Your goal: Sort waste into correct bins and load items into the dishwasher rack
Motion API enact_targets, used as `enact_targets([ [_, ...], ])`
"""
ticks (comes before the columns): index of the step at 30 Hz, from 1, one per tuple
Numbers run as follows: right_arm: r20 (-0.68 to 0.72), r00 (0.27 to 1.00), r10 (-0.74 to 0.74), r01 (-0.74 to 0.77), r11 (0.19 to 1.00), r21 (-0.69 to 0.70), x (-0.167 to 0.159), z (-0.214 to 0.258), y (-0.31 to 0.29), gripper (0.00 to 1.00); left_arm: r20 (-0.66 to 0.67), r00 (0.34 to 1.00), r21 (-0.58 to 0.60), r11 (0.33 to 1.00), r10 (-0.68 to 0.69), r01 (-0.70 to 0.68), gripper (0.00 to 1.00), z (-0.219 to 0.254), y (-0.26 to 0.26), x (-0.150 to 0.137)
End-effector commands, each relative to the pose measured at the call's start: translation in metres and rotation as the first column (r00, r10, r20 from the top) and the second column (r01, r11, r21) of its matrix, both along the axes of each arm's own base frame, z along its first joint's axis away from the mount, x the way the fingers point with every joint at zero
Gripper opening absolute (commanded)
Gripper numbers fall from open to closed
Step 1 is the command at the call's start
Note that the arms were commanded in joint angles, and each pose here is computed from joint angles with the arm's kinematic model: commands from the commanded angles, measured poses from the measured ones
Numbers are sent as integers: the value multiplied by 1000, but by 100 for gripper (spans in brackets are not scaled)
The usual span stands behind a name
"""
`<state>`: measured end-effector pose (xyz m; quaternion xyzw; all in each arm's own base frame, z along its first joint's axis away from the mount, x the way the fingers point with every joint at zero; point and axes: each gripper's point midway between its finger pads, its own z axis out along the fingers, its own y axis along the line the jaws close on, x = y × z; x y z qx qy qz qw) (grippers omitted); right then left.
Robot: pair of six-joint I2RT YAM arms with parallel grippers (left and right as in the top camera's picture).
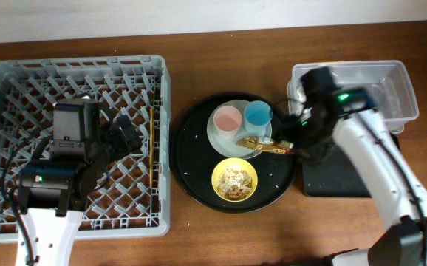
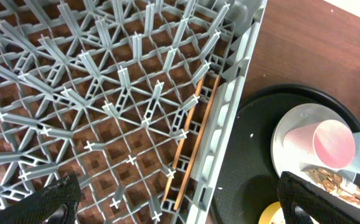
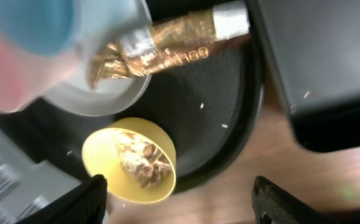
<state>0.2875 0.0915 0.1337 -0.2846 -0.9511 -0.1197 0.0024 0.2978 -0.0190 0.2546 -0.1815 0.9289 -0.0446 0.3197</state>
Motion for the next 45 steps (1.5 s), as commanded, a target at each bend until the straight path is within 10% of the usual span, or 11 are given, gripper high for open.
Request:
enact_targets([
  [1,-27,981,-193,189,976,-108,-10,-36,6,75,17,1000,-10,1000,9,-9,99,5,1,-1],
  [29,337,813,-475,528,846,-81,38,-131,-3,69,17,1000,-10,1000,9,-9,99,5,1,-1],
  [38,411,826,-385,442,895,-50,48,-102,2,4,17,1000,-10,1000,9,-9,99,5,1,-1],
  [45,660,737,-143,182,983,10,55,9,11,4,17,1000,-10,1000,9,-9,99,5,1,-1],
])
